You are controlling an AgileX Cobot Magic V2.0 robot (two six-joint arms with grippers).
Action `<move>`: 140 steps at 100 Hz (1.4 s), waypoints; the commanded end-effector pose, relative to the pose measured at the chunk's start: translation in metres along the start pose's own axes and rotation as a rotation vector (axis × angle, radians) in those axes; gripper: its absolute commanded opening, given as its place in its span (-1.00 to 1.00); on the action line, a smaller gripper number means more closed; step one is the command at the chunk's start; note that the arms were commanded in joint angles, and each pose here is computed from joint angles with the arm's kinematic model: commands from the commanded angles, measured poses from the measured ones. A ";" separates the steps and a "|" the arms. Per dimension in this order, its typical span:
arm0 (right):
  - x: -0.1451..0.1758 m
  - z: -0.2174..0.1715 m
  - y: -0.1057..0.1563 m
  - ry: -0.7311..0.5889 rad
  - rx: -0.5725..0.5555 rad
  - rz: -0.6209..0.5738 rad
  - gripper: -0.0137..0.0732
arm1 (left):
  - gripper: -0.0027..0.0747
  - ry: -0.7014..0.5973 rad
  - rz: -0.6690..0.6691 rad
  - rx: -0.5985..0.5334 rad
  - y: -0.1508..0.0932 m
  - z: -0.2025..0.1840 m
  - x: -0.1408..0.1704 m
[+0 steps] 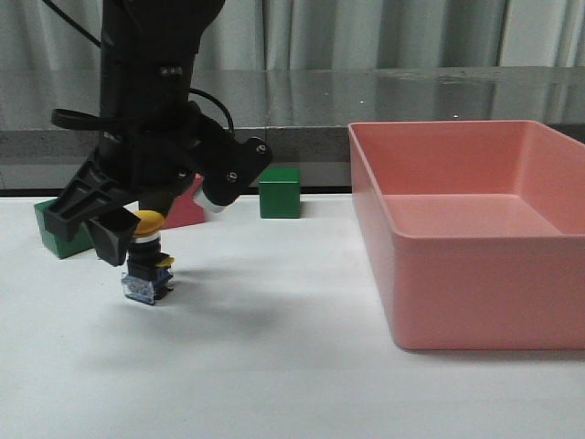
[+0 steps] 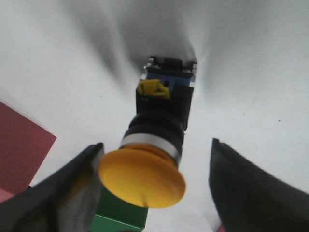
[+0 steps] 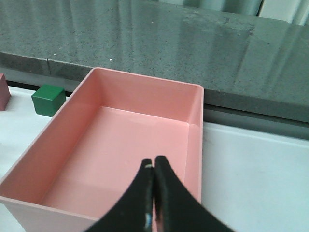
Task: Place and stand button with both arms
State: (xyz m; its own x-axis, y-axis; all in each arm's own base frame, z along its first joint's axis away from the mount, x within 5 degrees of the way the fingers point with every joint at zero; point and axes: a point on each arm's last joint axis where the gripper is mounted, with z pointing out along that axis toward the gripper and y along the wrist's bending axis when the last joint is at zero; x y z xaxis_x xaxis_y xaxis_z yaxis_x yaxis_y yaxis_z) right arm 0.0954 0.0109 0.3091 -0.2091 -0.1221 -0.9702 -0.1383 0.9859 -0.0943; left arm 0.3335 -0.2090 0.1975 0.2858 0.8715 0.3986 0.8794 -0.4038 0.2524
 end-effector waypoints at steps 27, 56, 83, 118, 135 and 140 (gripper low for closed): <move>-0.014 -0.003 -0.002 -0.090 0.021 0.001 -0.83 | 0.55 0.032 -0.030 -0.043 0.005 -0.023 0.015; -0.014 -0.003 -0.002 -0.090 0.021 0.001 -0.83 | -0.33 0.229 -0.450 -0.032 0.003 -0.023 0.091; -0.014 -0.003 -0.002 -0.090 0.021 0.001 -0.83 | -0.98 0.131 -1.123 -0.181 -0.006 -0.058 0.180; -0.014 -0.003 -0.002 -0.090 0.021 0.001 -0.83 | -0.98 -0.535 -1.524 -0.468 -0.067 -0.128 0.217; -0.014 -0.003 -0.002 -0.090 0.021 0.001 -0.83 | -0.98 -0.695 -1.560 -0.661 -0.126 -0.137 0.196; -0.014 -0.003 -0.002 -0.090 0.021 0.001 -0.83 | -0.98 -0.731 -1.571 -0.707 -0.145 -0.136 0.188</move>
State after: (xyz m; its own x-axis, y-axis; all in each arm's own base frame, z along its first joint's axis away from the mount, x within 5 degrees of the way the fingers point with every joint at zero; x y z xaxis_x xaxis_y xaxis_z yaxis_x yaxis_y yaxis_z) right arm 0.0954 0.0109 0.3089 -0.2106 -0.1223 -0.9699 -0.1387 0.9858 -0.0942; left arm 0.2336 -0.0254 0.3491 -0.4355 0.4297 -0.7910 0.2895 0.8989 0.3289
